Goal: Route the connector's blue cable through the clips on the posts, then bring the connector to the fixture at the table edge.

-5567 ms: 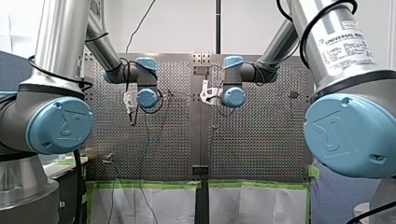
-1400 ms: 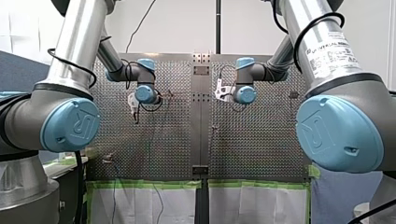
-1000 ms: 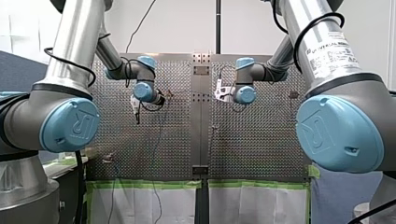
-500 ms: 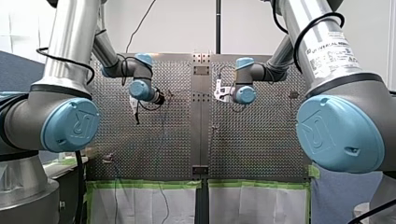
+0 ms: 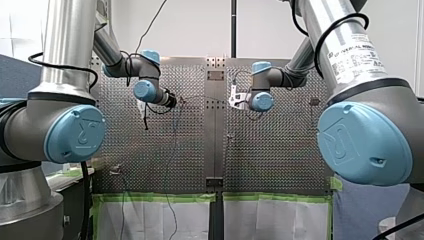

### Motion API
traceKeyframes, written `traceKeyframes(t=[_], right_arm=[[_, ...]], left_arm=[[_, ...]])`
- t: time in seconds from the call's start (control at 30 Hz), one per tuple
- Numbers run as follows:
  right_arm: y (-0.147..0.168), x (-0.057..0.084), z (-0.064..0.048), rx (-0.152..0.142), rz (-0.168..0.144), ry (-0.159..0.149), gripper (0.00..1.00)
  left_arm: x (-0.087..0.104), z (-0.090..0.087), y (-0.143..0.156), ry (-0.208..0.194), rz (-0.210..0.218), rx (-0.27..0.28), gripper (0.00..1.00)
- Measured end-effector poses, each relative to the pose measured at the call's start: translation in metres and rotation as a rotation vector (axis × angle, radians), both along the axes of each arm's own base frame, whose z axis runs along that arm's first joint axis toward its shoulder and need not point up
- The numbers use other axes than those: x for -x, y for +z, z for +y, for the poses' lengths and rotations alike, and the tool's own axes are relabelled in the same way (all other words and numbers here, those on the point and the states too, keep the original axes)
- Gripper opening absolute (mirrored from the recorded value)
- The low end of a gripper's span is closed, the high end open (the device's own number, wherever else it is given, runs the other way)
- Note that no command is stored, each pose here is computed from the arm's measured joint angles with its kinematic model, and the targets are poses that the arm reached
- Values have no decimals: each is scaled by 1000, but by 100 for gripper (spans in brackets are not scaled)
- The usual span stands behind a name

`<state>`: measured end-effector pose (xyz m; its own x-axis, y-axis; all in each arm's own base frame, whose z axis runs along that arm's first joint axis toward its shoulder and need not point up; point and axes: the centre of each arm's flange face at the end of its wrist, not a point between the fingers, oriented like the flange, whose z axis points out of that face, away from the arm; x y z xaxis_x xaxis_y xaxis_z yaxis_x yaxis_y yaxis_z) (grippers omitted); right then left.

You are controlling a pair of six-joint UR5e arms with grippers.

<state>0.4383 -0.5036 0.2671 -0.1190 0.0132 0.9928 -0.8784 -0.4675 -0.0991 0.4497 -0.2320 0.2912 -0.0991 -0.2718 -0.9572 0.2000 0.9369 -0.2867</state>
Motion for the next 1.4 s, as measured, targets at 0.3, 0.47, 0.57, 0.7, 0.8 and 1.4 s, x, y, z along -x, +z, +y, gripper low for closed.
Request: traceKeyframes(t=[0.3,0.47,0.57,0.7,0.8,1.4], right_arm=[[0,-1,1,-1,1,2,0],[0,-1,1,-3,0,3,0],[0,-2,2,-4,-1,4,0],[-1,-3,2,-4,-2,5,0],[-1,-3,3,-5,-2,7,0],[-2,-6,6,-10,0,14,0]], left_arm=[[5,-6,0,-17,3,-23,100],[7,-11,0,-31,2,-28,100],[9,-14,0,-43,1,-29,100],[10,-18,0,-56,-1,-29,100],[12,-20,0,-63,-1,-30,100],[14,-23,0,-68,1,-31,100]])
